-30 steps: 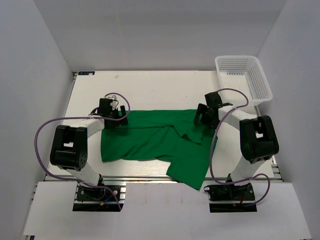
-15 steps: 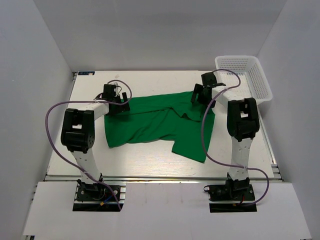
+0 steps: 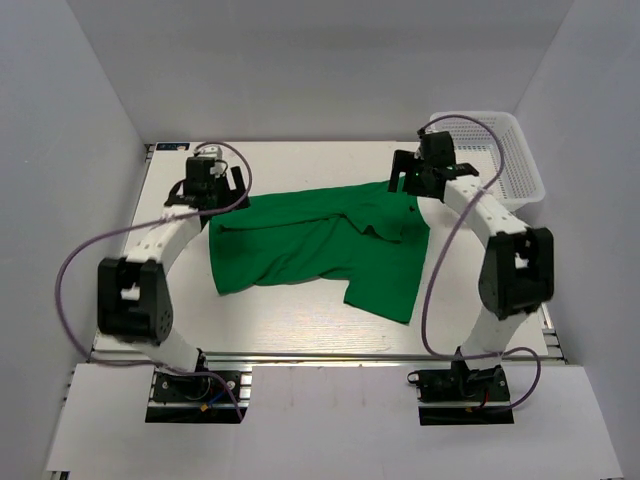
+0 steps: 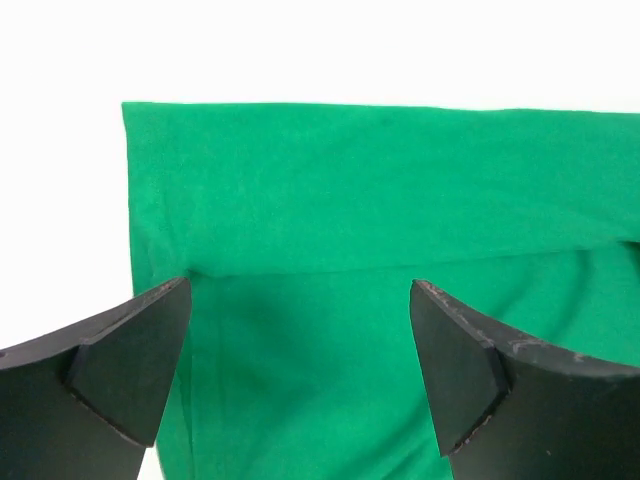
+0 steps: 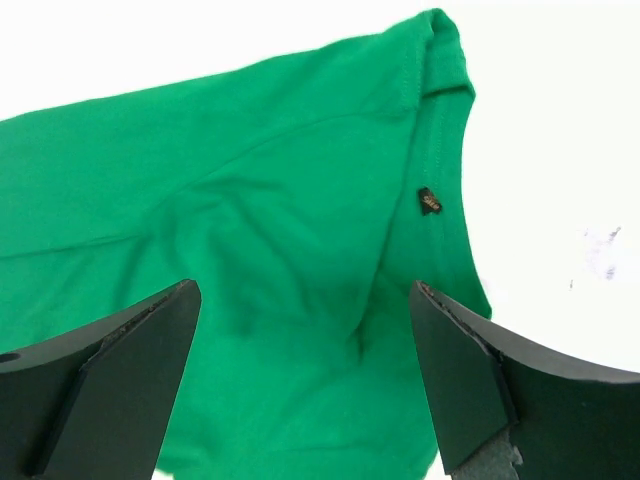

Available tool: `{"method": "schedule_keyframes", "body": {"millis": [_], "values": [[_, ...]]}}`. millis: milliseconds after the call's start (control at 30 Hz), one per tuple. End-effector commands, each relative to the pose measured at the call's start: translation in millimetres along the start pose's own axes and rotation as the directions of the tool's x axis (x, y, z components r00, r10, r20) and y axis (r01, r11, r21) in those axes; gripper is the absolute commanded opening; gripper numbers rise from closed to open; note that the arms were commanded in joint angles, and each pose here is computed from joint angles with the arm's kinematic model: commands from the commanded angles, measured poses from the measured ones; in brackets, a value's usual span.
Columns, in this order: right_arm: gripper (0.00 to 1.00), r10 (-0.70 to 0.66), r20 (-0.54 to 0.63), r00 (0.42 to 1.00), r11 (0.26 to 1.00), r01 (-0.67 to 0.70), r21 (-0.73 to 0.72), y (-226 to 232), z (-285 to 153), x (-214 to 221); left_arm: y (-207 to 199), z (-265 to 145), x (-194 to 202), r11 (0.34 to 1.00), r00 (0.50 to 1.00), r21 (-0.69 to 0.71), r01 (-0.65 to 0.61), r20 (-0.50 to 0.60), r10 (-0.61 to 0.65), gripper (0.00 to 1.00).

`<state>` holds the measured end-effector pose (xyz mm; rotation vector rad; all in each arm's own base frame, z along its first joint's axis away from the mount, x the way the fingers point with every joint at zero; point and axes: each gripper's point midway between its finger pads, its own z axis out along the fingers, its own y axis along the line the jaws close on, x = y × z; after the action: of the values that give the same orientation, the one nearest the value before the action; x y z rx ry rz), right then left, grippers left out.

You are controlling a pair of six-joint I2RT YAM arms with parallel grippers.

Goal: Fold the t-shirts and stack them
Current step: Fold the flattened tshirt in 1/3 of the way, then grap the side of the flattened tshirt closest away from the robot with both arms

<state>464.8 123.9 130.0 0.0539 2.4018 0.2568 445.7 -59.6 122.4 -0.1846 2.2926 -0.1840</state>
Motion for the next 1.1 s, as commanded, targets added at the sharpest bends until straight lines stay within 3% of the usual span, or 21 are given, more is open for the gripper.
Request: {"method": "schedule_keyframes", "body": {"millis": [0,67,100,133,300,367,633,900,1067], "values": [[0.9,-0.04,0.072,0.997,0.997,0.045,-0.064,10.6,-29.3,-2.4,-5.3,-59.1,4.2,0.999,0.996,0.042,0.009,0.088,-0.013,1.0],[0.9,-0.032,0.129,0.991,0.987,0.052,-0.151,27.0,-53.3,-8.9,-15.1,-74.9,12.7,0.992,0.99,0.119,0.047,0.124,-0.062,1.0],[0.9,-0.025,0.084,0.996,0.987,0.038,-0.158,23.0,-50.9,13.6,-16.2,-76.0,42.4,0.986,0.994,0.154,0.07,0.072,-0.082,1.0],[0.9,-0.012,0.129,0.992,0.981,0.036,-0.191,30.4,-67.3,6.0,-21.7,-90.4,41.9,0.975,0.987,0.193,0.106,0.097,-0.126,1.0],[0.9,0.008,0.137,0.991,0.948,0.036,-0.317,41.4,-84.4,43.8,-28.4,-105.5,90.2,0.949,0.987,0.279,0.149,0.015,-0.16,1.0],[0.9,0.017,0.162,0.987,0.941,0.04,-0.337,42.5,-95.3,45.9,-24.6,-108.0,102.0,0.954,0.986,0.251,0.164,-0.016,-0.165,1.0],[0.9,0.056,0.046,0.997,0.937,-0.037,-0.346,33.1,-104.9,104.6,10.8,-126.0,158.2,0.96,0.958,0.061,0.272,-0.111,-0.264,1.0],[0.9,0.056,-0.027,0.998,0.974,-0.06,-0.219,0.4,-116.7,154.1,23.6,-122.0,195.5,0.95,0.931,-0.022,0.311,-0.192,-0.309,1.0],[0.9,0.065,-0.071,0.995,0.97,-0.08,-0.231,-1.0,-123.6,176.4,46.7,-113.7,194.1,0.933,0.929,-0.156,0.324,-0.134,-0.345,0.93]]}}
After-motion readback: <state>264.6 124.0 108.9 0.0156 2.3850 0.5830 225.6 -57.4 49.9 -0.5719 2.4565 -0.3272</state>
